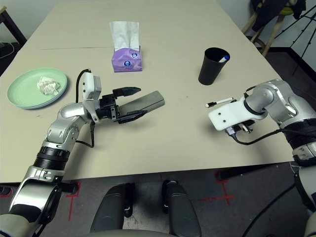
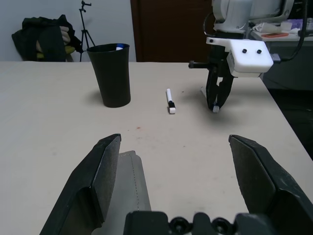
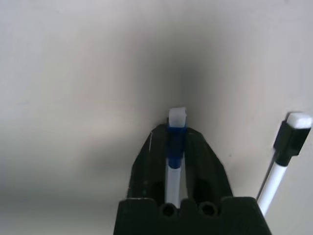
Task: Organize and tidy the items on the table.
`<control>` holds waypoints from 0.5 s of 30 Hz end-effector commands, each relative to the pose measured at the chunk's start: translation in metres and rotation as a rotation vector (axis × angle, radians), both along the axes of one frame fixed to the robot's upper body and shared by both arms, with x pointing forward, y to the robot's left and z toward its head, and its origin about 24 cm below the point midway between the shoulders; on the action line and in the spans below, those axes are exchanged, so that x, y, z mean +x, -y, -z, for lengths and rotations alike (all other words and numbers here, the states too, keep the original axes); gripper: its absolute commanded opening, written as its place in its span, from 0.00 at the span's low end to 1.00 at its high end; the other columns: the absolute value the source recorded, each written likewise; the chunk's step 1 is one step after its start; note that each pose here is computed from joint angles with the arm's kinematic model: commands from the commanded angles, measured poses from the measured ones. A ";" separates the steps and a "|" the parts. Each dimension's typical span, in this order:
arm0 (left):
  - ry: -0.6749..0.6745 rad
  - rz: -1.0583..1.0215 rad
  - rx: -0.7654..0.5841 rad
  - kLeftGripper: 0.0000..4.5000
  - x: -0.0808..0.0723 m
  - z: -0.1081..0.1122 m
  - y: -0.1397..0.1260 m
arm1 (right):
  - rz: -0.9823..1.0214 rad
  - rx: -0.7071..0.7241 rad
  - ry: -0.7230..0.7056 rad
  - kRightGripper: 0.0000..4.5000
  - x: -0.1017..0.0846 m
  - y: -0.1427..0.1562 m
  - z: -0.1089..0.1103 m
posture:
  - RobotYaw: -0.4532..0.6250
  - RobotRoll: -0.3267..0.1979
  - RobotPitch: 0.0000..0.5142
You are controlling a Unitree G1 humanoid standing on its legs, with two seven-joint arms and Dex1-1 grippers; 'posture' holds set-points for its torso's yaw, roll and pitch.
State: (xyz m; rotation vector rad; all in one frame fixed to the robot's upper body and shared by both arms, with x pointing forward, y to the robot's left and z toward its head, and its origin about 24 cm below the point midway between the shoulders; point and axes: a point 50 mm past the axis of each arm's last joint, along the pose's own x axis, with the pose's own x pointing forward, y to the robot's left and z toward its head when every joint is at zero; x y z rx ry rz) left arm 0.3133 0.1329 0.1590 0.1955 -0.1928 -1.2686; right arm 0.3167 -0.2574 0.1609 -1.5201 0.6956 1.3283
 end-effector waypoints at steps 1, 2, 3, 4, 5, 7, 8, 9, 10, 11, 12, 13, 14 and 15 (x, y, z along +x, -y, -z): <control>-0.002 -0.001 0.013 1.00 -0.002 0.003 -0.001 | 0.000 0.018 0.018 0.07 0.003 -0.002 -0.012 | 0.48 0.62 0.32; -0.002 -0.001 0.013 1.00 -0.002 0.003 -0.001 | -0.001 0.017 0.023 0.07 0.004 -0.002 -0.014 | 0.48 0.62 0.32; -0.003 -0.001 0.013 1.00 -0.002 0.003 -0.001 | 0.001 0.019 0.022 0.07 0.004 -0.002 -0.015 | 0.48 0.62 0.32; -0.003 0.000 0.014 1.00 -0.002 0.003 -0.001 | 0.001 0.022 0.019 0.07 0.004 -0.002 -0.016 | 0.48 0.62 0.32; -0.003 0.000 0.015 1.00 -0.002 0.003 -0.001 | 0.007 0.038 0.014 0.07 0.004 -0.004 -0.019 | 0.48 0.62 0.32; -0.002 0.000 0.016 1.00 -0.002 0.003 -0.002 | 0.010 0.059 0.009 0.07 0.005 -0.006 -0.025 | 0.48 0.62 0.32; -0.002 0.000 0.017 1.00 -0.002 0.003 -0.002 | 0.022 0.086 -0.002 0.07 0.004 -0.008 -0.029 | 0.48 0.62 0.32; -0.002 -0.001 0.017 1.00 -0.002 0.003 -0.002 | 0.031 0.110 -0.001 0.07 0.005 -0.010 -0.036 | 0.48 0.62 0.32; -0.003 -0.001 0.018 1.00 -0.002 0.004 -0.003 | 0.045 0.140 -0.001 0.07 0.006 -0.011 -0.042 | 0.48 0.62 0.32; -0.003 -0.003 0.019 1.00 -0.002 0.004 -0.003 | 0.070 0.181 -0.008 0.07 0.006 -0.013 -0.048 | 0.48 0.62 0.32; -0.004 -0.003 0.019 1.00 -0.002 0.004 -0.003 | 0.087 0.206 -0.013 0.07 0.006 -0.014 -0.051 | 0.48 0.62 0.32; -0.004 -0.006 0.018 1.00 -0.002 0.004 -0.004 | 0.136 0.281 -0.026 0.07 0.007 -0.016 -0.055 | 0.48 0.62 0.32; -0.004 -0.009 0.017 1.00 -0.002 0.004 -0.004 | 0.196 0.380 -0.043 0.07 0.009 -0.017 -0.059 | 0.48 0.62 0.32; -0.004 -0.013 0.016 1.00 -0.002 0.004 -0.005 | 0.244 0.456 -0.063 0.07 0.010 -0.018 -0.062 | 0.48 0.62 0.32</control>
